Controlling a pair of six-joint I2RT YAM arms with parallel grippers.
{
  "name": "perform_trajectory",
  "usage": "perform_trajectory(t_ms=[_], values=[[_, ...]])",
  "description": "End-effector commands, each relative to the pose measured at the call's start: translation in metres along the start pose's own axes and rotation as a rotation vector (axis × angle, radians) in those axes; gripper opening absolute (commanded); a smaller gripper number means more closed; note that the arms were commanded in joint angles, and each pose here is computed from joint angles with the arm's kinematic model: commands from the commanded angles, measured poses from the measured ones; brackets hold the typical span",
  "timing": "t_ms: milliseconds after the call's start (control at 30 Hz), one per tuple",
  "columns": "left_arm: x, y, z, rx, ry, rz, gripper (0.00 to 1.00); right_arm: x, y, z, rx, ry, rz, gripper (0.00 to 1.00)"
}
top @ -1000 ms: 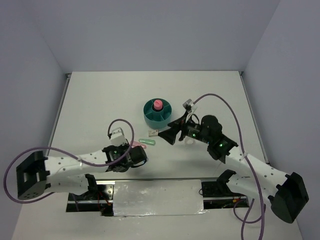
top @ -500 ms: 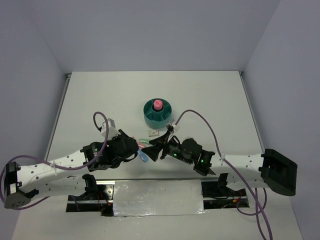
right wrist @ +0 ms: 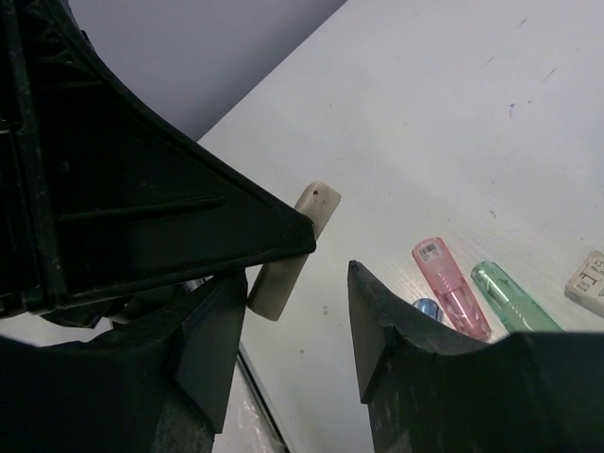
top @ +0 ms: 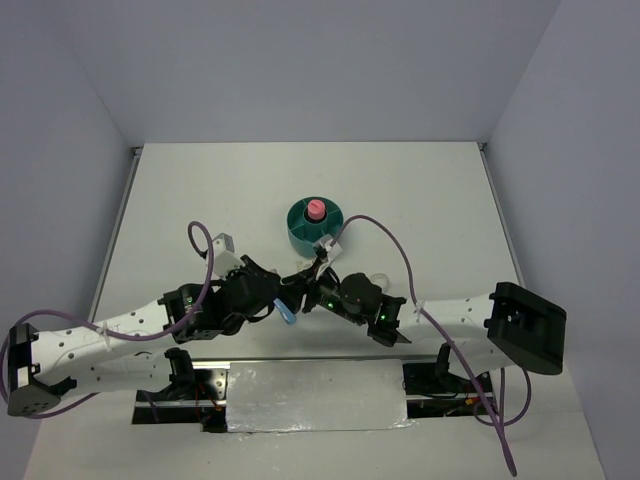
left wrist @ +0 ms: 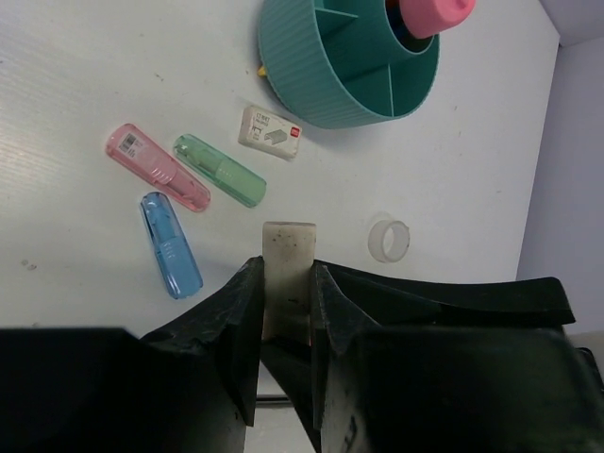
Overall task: Sort the stationery into containers
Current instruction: Place the stationery in the storage box.
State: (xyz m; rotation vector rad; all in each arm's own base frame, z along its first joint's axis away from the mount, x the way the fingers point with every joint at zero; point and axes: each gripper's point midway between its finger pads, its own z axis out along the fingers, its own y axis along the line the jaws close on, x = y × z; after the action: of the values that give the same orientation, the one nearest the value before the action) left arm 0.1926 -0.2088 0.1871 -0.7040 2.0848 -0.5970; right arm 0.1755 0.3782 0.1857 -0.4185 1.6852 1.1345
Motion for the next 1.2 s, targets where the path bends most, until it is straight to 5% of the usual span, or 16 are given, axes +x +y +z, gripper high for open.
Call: perform_trajectory(t_ms=[0, 167, 267, 333, 367, 433, 467, 567, 700, 800, 933, 1167], values=[[-0.003, -0.013, -0.005, 0.050, 0.002, -0.028, 0.00, -0.032, 0.019, 0.014, -0.036, -0.099, 0.016, 0.52], [-0.003, -0.013, -0.004, 0.049, -0.007, -0.036, 0.00, -0.026, 0.017, 0.018, -0.031, -0.081, 0.032, 0.44], [-0.002, -0.014, -0.004, 0.060, -0.002, -0.032, 0.00, -0.029, 0.015, 0.017, -0.015, -0.093, 0.032, 0.11], [-0.003, -0.013, -0.004, 0.063, -0.004, -0.027, 0.06, -0.029, 0.011, 0.015, 0.006, -0.089, 0.009, 0.01], [-0.004, -0.011, -0.004, 0.060, -0.009, -0.019, 0.16, -0.035, 0.009, 0.012, 0.012, -0.101, -0.003, 0.00], [-0.009, -0.010, -0.007, 0.064, -0.020, -0.023, 0.85, -0.038, 0.003, 0.008, 0.003, -0.091, -0.061, 0.00], [-0.014, -0.009, -0.008, 0.062, -0.037, -0.025, 0.99, -0.050, -0.012, 0.003, 0.010, -0.109, -0.086, 0.00], [-0.039, -0.002, -0.021, 0.049, -0.098, -0.016, 0.99, -0.061, -0.027, -0.011, -0.072, -0.035, -0.211, 0.00], [-0.080, 0.028, -0.045, -0.018, -0.200, 0.017, 0.99, -0.113, -0.101, -0.033, 0.102, -0.020, -0.410, 0.00], [-0.080, 0.029, -0.050, 0.052, -0.175, 0.174, 0.99, -0.143, -0.155, -0.043, 0.208, 0.077, -0.583, 0.00], [-0.071, 0.020, -0.055, 0.156, -0.122, 0.328, 0.99, -0.186, -0.190, -0.028, 0.031, 0.153, -0.547, 0.02], [-0.067, 0.012, -0.072, 0.304, -0.071, 0.491, 0.99, -0.178, -0.233, 0.008, -0.143, 0.354, -0.473, 0.03]])
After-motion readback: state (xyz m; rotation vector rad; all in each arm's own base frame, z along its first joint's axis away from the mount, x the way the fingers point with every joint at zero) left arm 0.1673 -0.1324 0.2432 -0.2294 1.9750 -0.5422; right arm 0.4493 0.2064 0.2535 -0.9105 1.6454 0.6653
